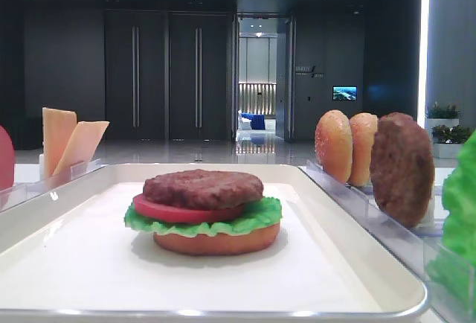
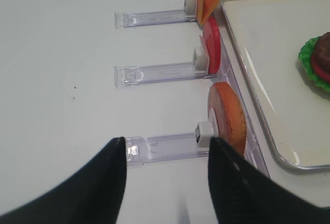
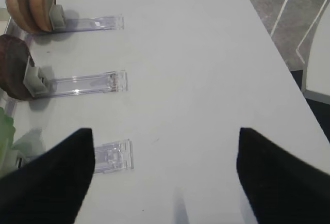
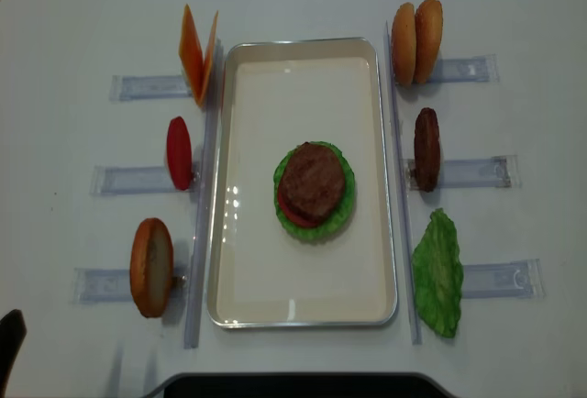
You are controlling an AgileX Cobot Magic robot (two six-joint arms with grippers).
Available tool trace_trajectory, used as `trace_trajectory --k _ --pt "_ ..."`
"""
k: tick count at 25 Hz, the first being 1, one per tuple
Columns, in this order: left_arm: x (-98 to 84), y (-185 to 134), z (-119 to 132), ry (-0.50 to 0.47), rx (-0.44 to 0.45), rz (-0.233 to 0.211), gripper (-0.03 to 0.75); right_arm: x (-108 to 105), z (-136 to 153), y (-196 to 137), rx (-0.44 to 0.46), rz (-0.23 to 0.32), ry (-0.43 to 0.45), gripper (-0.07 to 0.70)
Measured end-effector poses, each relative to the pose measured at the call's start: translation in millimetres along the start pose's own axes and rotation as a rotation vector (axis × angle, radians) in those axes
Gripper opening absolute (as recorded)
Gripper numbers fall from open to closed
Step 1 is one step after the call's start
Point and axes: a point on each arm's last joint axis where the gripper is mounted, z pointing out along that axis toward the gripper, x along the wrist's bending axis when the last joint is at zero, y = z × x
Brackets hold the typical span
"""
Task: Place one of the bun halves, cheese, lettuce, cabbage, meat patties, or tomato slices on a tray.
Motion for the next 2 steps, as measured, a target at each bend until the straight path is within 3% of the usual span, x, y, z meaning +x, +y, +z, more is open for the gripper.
trace_trajectory --k 2 --pt "0.0 0.0 0.0 0.000 0.000 0.000 0.391 0.0 0.0 0.0 0.000 0.000 0.000 0.539"
